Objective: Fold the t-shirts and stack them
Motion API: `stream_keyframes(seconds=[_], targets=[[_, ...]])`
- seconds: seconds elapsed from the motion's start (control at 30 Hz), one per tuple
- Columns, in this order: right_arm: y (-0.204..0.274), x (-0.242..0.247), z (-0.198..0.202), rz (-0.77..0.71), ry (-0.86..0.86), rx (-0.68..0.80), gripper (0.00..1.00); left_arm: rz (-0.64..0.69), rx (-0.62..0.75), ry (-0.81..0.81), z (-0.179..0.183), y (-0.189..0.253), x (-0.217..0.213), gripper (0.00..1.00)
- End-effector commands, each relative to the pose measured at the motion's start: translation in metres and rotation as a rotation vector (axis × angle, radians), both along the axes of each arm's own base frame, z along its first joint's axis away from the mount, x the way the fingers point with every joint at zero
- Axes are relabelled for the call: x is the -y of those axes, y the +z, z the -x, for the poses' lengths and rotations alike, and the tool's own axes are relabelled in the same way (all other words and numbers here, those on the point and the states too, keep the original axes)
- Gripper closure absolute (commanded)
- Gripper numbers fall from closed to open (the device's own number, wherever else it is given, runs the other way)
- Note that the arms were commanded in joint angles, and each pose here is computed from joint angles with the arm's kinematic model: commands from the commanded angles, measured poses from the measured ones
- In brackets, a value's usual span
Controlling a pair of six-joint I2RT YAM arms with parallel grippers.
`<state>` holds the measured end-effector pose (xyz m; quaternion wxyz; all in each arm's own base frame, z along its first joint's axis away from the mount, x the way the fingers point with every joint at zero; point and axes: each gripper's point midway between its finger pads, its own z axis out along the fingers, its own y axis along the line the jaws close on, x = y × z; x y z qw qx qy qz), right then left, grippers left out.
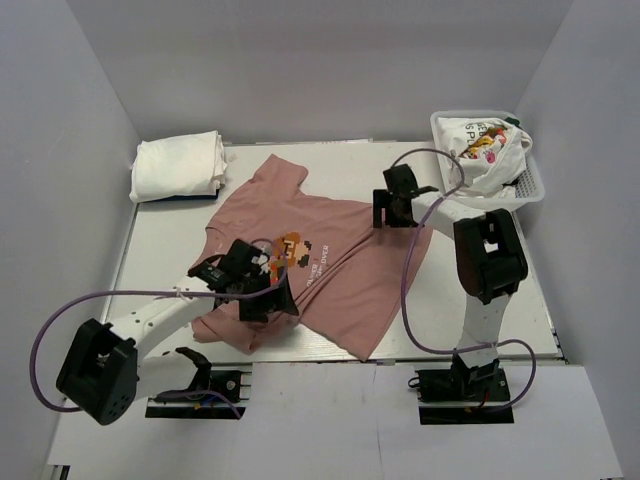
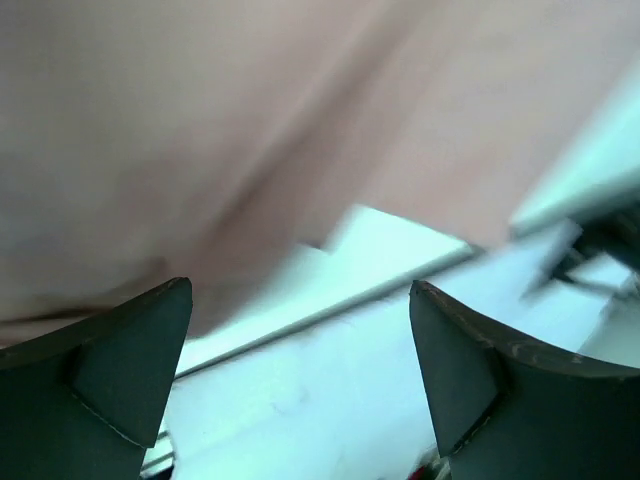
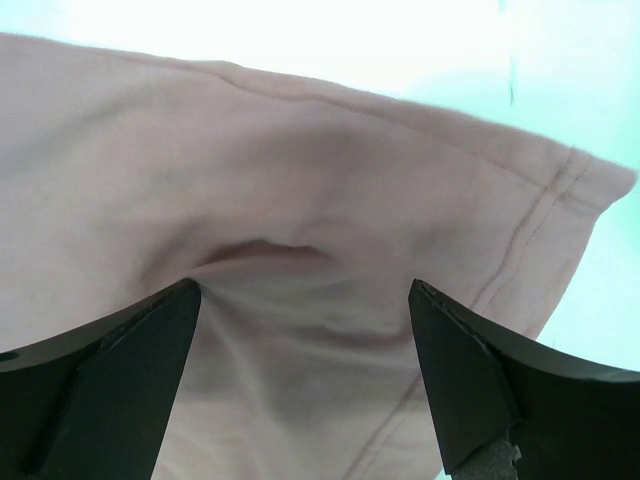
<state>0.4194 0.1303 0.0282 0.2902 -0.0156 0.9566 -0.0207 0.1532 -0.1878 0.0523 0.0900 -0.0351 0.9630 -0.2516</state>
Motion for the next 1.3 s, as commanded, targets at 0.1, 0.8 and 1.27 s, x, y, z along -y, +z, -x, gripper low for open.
stream_keyframes(seconds=[0.1, 0.8, 1.27], targets=[[0.092, -0.027, -0.028, -0.064, 0.167, 0.146, 0.1, -0.018, 0.536, -0.025, -0.11, 0.112, 0.014, 0.0], [-0.018, -0.068, 0.181, -0.369, 0.246, -0.309, 0.1, -0.449, 0.445, 0.231, -0.263, 0.048, -0.058, 0.0], [-0.026, 0.08, 0.187, 0.041, -0.265, -0.309, 0.1, -0.406, 0.461, 0.225, -0.262, 0.057, -0.07, 0.0]])
